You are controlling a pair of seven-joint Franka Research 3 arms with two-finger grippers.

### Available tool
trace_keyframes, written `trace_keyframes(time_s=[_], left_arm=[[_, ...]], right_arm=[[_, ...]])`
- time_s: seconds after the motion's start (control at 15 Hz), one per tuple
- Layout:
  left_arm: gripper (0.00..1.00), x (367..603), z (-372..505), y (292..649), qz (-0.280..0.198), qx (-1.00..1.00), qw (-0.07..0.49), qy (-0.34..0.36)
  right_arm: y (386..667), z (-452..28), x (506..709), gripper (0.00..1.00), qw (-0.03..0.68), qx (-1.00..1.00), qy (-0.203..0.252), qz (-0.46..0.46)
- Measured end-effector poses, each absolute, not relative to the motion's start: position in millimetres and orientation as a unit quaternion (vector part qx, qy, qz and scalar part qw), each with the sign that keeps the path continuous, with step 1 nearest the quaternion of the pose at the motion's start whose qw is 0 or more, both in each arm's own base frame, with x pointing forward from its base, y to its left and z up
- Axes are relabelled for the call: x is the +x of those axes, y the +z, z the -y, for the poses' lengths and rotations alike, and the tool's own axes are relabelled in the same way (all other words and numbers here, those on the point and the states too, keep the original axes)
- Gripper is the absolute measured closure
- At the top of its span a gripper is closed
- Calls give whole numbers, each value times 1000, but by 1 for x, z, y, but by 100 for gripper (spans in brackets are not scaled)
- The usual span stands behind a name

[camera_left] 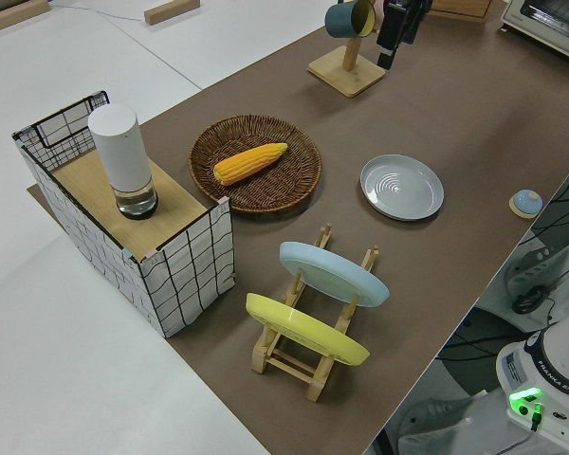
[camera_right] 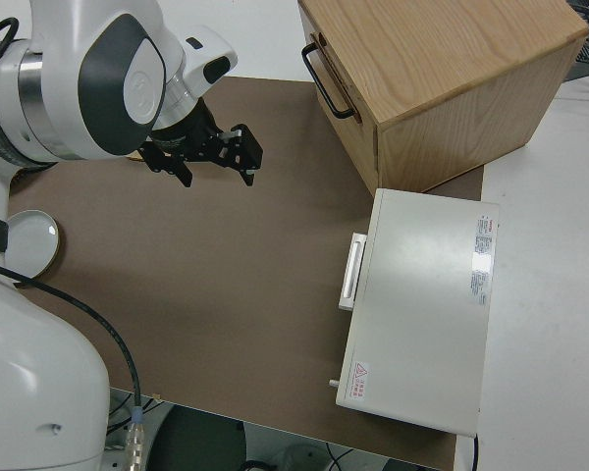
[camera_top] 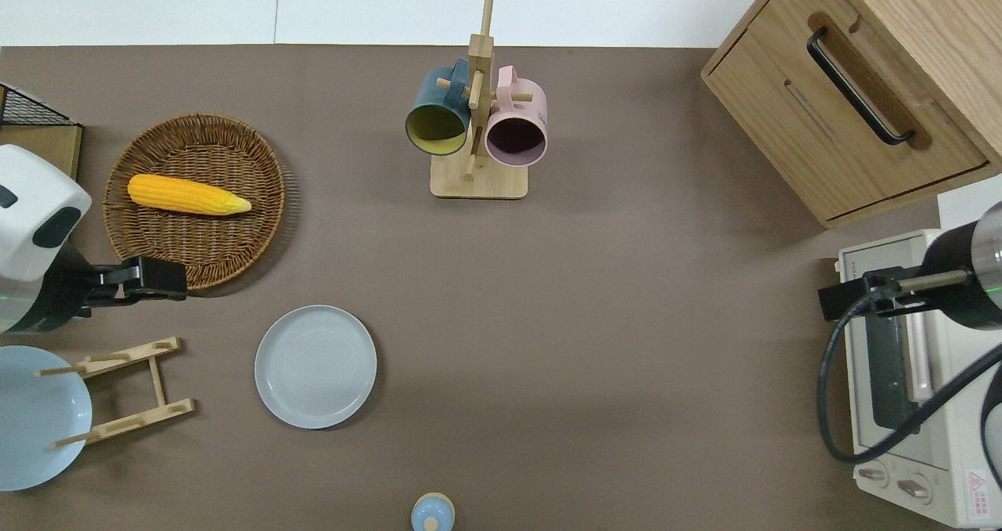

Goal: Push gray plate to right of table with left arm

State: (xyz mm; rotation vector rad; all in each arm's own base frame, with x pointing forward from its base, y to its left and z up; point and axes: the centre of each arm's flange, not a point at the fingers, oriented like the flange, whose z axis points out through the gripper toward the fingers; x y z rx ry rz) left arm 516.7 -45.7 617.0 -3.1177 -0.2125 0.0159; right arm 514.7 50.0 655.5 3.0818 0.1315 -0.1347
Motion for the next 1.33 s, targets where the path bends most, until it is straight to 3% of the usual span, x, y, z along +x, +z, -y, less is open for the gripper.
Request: trace_keyframes(time_s=[0.27,0.67,1.33], left_arm=[[0,516,43,611,70,-997,9,14],[0,516,8,571,102,-994,8,44],[0,504,-2,461,114,-990,2,85]], right_arm=[[656,-50,515,0,27,998,-44,-43],[656,-50,515,0,27,998,-44,-43],[656,-50,515,0,27,998,-44,-43]])
